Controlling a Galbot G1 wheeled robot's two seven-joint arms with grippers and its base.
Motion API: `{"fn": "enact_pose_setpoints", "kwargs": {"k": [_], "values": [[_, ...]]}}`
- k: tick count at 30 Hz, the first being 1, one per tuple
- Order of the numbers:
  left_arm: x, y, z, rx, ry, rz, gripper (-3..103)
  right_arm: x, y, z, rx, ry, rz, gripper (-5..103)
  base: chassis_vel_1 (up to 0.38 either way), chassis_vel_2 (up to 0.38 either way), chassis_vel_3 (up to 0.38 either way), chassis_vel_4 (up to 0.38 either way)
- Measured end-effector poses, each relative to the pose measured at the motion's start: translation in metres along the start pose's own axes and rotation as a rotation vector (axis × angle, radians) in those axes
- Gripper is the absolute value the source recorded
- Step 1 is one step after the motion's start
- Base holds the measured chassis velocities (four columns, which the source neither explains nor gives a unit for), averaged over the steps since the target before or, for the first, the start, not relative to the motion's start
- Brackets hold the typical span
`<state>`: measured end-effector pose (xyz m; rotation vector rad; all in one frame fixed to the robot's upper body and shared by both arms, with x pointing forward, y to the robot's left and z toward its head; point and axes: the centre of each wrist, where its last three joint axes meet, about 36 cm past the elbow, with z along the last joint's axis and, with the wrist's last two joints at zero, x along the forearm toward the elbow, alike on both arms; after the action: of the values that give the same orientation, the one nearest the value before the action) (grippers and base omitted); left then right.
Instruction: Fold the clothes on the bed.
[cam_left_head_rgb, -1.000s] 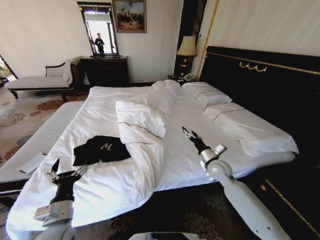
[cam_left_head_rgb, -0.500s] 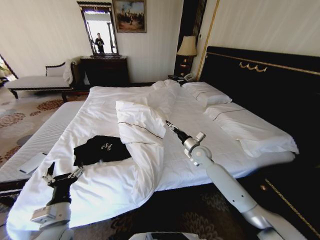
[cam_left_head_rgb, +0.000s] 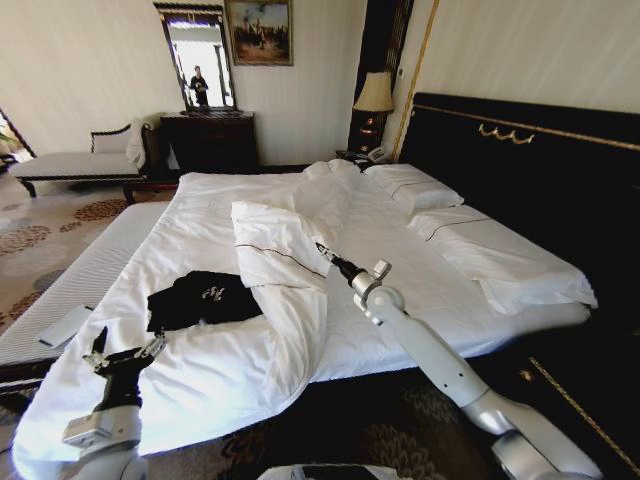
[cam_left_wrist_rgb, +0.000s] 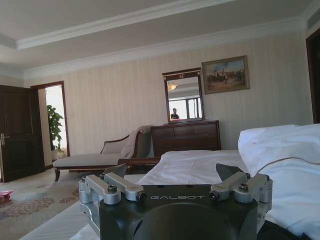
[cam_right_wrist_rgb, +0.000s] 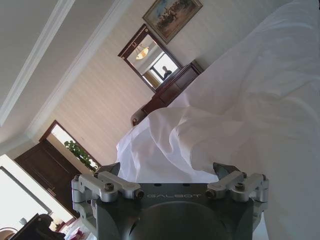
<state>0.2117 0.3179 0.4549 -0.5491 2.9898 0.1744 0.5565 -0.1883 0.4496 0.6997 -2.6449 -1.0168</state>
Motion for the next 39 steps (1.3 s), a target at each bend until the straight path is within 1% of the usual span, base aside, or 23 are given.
{"fn": "enact_pose_setpoints", "kwargs": {"k": [4, 7, 16, 24, 25, 27, 28, 30, 31, 33, 34, 35, 36, 37, 39], "values": [[0.001, 0.000, -0.001, 0.001, -0.001, -0.002, 100, -0.014, -0.004, 0.002, 0.021, 0.011, 0.011, 100, 0.000, 0.000, 0.000, 0.000], [0.001, 0.000, -0.002, 0.001, -0.001, -0.003, 100, -0.019, -0.003, 0.002, 0.022, 0.013, 0.012, 100, 0.000, 0.000, 0.000, 0.000], [0.000, 0.000, 0.002, 0.005, 0.004, -0.005, 100, -0.044, 0.012, 0.003, 0.026, 0.017, -0.021, 100, 0.000, 0.000, 0.000, 0.000], [-0.002, 0.000, 0.006, 0.003, 0.008, 0.000, 100, -0.062, 0.014, 0.001, 0.042, 0.010, -0.025, 100, 0.000, 0.000, 0.000, 0.000], [-0.002, 0.000, 0.006, 0.004, 0.008, 0.001, 100, -0.064, 0.014, 0.000, 0.042, 0.008, -0.025, 103, 0.000, 0.000, 0.000, 0.000], [-0.003, 0.000, 0.008, 0.005, 0.008, 0.003, 100, -0.066, 0.016, -0.002, 0.044, 0.003, -0.029, 94, 0.000, 0.000, 0.000, 0.000], [-0.003, 0.000, 0.008, 0.005, 0.008, 0.003, 100, -0.066, 0.016, -0.002, 0.044, 0.003, -0.029, 94, 0.000, 0.000, 0.000, 0.000], [-0.004, 0.000, 0.009, 0.006, 0.009, 0.005, 100, -0.067, 0.015, -0.004, 0.049, 0.000, -0.027, 84, 0.000, 0.000, 0.000, 0.000], [-0.005, -0.001, 0.010, 0.007, 0.009, 0.006, 100, -0.067, 0.015, -0.004, 0.052, -0.002, -0.025, 84, 0.000, 0.000, 0.000, 0.000], [-0.006, -0.001, 0.011, 0.008, 0.009, 0.007, 100, -0.067, 0.013, -0.005, 0.056, -0.004, -0.022, 73, 0.000, 0.000, 0.000, 0.000], [-0.006, -0.001, 0.011, 0.008, 0.009, 0.007, 100, -0.067, 0.013, -0.005, 0.056, -0.004, -0.022, 73, 0.000, 0.000, 0.000, 0.000], [-0.007, -0.002, 0.012, 0.010, 0.010, 0.010, 100, -0.066, 0.012, -0.006, 0.062, -0.007, -0.018, 68, 0.000, 0.000, 0.000, 0.000], [-0.007, -0.002, 0.012, 0.011, 0.010, 0.010, 100, -0.066, 0.011, -0.006, 0.064, -0.008, -0.016, 68, 0.000, 0.000, 0.000, 0.000], [-0.007, -0.003, 0.013, 0.013, 0.012, 0.011, 100, -0.064, 0.009, -0.004, 0.069, -0.010, -0.010, 57, 0.000, 0.000, 0.000, 0.000], [-0.008, -0.003, 0.014, 0.014, 0.013, 0.012, 100, -0.063, 0.007, -0.004, 0.070, -0.011, -0.007, 57, 0.000, 0.000, 0.000, 0.000]]}}
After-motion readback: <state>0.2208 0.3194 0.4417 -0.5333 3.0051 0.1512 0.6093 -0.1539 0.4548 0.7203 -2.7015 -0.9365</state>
